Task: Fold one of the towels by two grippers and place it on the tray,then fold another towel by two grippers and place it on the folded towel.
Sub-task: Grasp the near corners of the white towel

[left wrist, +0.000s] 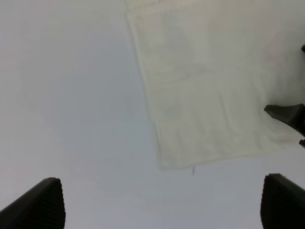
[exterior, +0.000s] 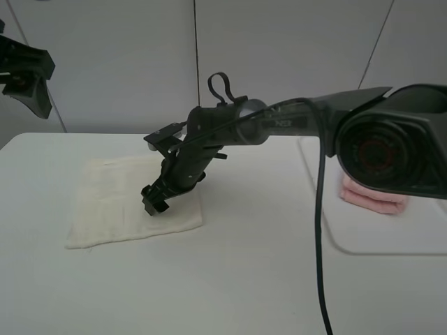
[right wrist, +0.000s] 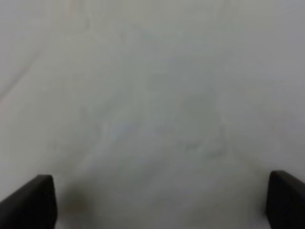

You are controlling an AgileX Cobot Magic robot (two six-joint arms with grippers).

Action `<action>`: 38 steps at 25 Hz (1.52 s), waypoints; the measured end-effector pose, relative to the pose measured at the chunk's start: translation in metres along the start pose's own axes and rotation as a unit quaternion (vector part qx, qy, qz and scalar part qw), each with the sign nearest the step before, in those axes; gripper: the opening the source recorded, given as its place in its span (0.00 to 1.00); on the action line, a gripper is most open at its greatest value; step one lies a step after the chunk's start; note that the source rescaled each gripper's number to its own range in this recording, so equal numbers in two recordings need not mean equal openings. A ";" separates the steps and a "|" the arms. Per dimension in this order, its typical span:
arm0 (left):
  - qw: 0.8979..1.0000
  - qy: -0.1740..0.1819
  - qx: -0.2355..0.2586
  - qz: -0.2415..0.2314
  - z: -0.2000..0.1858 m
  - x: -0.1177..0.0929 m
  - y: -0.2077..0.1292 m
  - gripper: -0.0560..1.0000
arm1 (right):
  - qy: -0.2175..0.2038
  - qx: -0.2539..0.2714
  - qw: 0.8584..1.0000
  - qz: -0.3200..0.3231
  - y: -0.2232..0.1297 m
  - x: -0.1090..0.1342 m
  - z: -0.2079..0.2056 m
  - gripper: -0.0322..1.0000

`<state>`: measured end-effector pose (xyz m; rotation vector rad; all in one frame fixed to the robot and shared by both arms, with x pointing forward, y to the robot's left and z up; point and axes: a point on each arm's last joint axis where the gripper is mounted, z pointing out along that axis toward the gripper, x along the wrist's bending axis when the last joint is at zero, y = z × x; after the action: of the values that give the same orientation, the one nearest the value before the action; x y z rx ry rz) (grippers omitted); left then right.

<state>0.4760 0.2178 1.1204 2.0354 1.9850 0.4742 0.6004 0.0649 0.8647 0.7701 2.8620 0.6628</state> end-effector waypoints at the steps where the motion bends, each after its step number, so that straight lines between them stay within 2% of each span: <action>1: 1.000 0.000 0.000 0.000 0.000 0.000 0.000 1.00 | 0.000 0.005 1.000 0.006 -0.001 -0.004 -0.001 0.93; 5: 1.000 0.000 0.000 0.000 0.000 0.000 0.000 1.00 | -0.006 0.033 0.999 0.021 -0.008 -0.017 -0.006 0.93; 9: 1.000 0.000 0.000 0.000 0.000 0.000 0.000 1.00 | -0.034 0.079 0.996 0.025 -0.015 -0.024 -0.011 0.93; 14: 1.000 0.000 0.000 0.000 0.000 0.000 0.000 1.00 | -0.067 0.161 0.984 0.040 -0.028 -0.029 -0.020 0.93; 19: 1.000 0.000 0.000 0.000 0.000 0.000 0.000 1.00 | -0.066 0.208 0.975 0.052 -0.036 -0.031 -0.026 0.93; 29: 1.000 0.001 0.000 0.000 0.000 0.000 0.000 1.00 | -0.080 0.253 0.954 0.141 -0.050 -0.047 -0.035 0.93; 38: 1.000 0.001 0.000 -0.006 0.000 0.000 0.000 1.00 | -0.082 0.259 0.950 0.151 -0.052 -0.050 -0.036 0.93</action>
<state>0.4761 0.2180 1.1205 2.0228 1.9961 0.4749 0.6127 -0.0151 0.8740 1.2788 2.8024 -0.1520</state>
